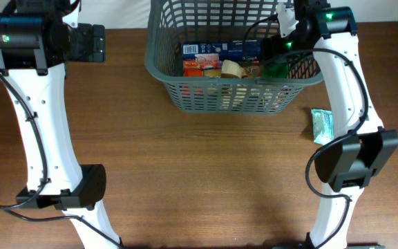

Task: Pack container
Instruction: 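Lift the jar with the right gripper and place it in the basket, then move the right gripper to the tuna can and grasp it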

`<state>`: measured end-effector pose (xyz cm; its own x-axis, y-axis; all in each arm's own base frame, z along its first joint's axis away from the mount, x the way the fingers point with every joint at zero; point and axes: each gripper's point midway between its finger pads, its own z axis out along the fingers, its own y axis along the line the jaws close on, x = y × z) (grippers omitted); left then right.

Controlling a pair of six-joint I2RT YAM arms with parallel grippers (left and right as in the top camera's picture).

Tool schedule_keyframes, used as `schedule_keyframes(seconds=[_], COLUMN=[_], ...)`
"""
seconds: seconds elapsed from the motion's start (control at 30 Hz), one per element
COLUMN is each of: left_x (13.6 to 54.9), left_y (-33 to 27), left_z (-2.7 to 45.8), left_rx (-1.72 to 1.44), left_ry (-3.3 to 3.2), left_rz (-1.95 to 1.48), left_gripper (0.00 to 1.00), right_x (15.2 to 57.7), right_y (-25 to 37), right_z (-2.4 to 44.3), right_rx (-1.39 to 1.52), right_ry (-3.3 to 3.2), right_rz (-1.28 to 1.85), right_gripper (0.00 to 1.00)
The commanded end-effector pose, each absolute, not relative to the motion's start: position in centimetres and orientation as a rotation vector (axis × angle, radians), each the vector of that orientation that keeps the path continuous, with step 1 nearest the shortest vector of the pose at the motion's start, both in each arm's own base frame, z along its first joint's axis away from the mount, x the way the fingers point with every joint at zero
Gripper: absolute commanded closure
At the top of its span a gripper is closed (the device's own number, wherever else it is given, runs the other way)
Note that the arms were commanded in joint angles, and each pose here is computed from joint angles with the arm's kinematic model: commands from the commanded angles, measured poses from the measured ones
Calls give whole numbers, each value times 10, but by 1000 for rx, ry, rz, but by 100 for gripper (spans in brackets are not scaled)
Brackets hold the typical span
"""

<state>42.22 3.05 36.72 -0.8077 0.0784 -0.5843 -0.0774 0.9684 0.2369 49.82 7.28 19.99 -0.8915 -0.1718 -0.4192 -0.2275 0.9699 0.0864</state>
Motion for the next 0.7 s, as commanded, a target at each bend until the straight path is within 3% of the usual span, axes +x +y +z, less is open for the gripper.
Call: schedule_keyframes(seconds=[0.0,0.23,0.37,0.57,0.67], left_x=[422,422,422,422,422], left_y=[30,30,30,30,30], left_z=[368,368,368,368,368], left_rx=[-20,-20,-20,-20,-20], left_ry=[2486,2486,2486,2487,2487], left_rz=[316,316,316,316,316], left_gripper=[1,1,1,1,1], right_x=[493,472,454,436,428], right_y=[75,29,-26,-124,-165], right_z=[259,373,409,394,362], right_rx=[-270,-115,107,509,681], right_ry=[2568,2320,2236,2236,2282], right_rz=[201,-36,-124,-13,28], right_gripper=[5,8,7,5,10])
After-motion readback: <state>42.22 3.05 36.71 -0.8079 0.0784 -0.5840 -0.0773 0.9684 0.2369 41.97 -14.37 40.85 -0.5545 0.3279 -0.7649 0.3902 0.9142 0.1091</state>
